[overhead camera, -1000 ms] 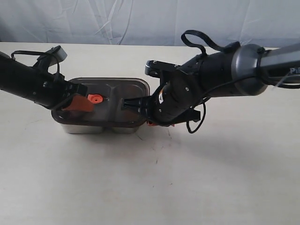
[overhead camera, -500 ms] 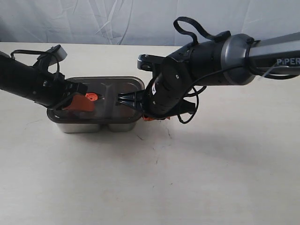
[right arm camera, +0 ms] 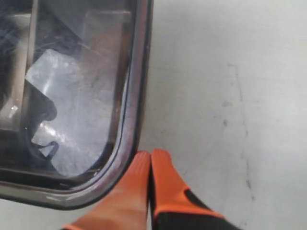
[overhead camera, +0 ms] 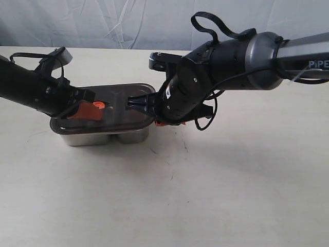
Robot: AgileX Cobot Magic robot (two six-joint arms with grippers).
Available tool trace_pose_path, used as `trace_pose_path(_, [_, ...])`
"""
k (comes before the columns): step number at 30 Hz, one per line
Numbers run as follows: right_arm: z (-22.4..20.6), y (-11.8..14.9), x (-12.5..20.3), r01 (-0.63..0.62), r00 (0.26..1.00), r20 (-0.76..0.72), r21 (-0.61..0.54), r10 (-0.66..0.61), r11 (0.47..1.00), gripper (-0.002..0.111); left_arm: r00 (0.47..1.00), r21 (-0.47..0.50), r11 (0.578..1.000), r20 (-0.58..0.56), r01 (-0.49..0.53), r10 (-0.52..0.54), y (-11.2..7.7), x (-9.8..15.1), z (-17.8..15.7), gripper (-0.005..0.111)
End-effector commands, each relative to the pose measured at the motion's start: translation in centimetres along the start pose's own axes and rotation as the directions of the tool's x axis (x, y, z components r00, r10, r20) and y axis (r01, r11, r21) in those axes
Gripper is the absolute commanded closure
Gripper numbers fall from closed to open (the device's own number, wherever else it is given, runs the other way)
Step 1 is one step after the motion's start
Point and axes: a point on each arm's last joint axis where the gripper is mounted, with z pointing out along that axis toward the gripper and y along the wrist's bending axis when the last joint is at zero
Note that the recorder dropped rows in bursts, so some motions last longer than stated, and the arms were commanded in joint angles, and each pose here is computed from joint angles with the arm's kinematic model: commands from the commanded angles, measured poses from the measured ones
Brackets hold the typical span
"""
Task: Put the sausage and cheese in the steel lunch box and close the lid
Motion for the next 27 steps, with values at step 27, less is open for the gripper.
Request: trace_pose_path(27, [-0.8, -0.3, 0.1, 0.06, 0.998, -0.04, 0.064, -0.057, 0.996, 0.109, 0.971, -0.175, 0.984, 0.232, -0.014, 0.055, 0.3, -1.5, -8.0, 0.107])
